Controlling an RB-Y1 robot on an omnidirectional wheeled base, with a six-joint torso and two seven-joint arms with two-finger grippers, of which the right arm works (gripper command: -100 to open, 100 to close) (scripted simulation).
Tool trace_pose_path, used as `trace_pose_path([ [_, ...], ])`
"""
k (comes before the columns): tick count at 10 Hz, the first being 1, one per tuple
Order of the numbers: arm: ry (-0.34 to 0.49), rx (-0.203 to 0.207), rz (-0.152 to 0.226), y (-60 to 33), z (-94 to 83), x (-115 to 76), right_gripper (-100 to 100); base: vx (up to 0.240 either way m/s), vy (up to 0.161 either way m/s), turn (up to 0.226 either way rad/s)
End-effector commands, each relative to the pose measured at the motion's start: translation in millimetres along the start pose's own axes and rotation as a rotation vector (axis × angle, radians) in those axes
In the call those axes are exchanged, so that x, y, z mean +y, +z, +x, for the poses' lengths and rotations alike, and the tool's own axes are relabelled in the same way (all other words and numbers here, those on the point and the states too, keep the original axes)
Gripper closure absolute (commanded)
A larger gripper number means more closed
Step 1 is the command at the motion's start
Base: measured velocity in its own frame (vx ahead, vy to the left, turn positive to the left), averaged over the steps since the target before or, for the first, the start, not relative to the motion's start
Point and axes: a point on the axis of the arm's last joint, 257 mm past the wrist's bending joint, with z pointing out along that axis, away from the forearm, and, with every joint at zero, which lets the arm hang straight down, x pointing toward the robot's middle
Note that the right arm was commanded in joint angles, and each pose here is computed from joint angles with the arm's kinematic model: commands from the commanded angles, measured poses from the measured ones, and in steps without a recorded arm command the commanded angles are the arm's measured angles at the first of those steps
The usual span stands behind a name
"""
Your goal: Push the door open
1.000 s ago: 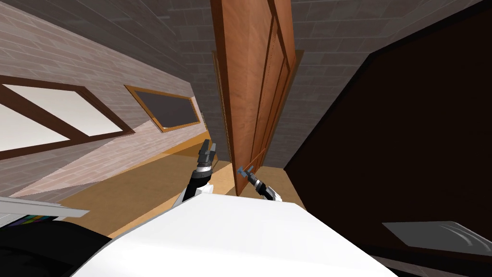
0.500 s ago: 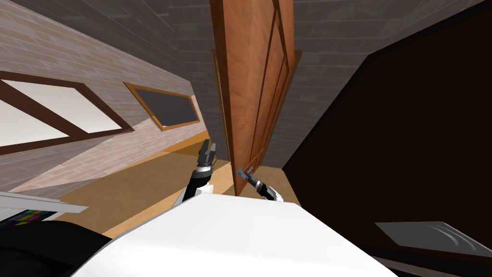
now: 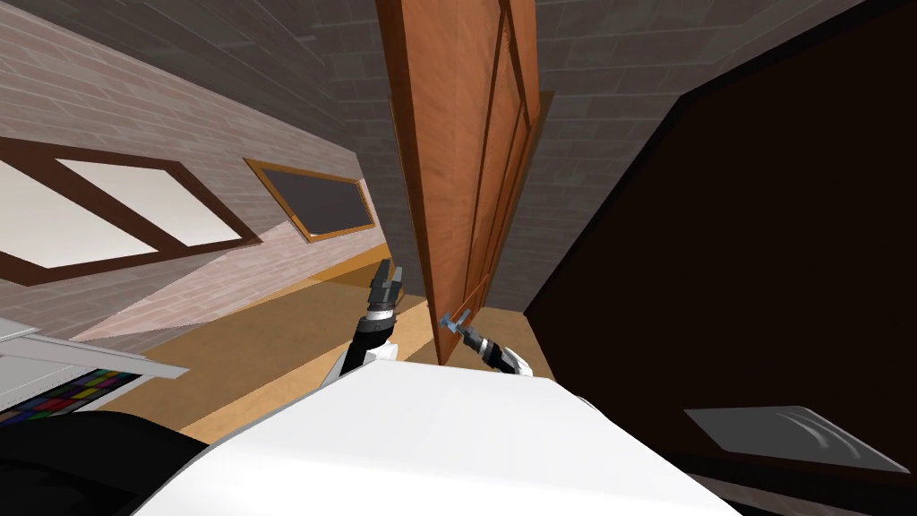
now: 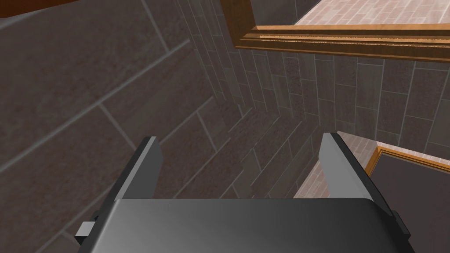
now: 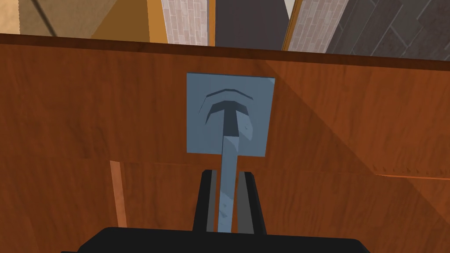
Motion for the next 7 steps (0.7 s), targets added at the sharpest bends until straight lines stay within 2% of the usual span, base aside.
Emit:
trace_pose_path([
  [1, 0.008, 0.018, 0.003, -3.7, 7.3, -2.9, 100, -0.039, -0.062, 0.004],
  [3, 0.008, 0.018, 0.003, -3.7, 7.3, -2.9, 100, -0.018, -0.030, 0.001],
  [7, 0.008, 0.018, 0.003, -3.7, 7.3, -2.9, 100, 0.008, 0.009, 0.006],
])
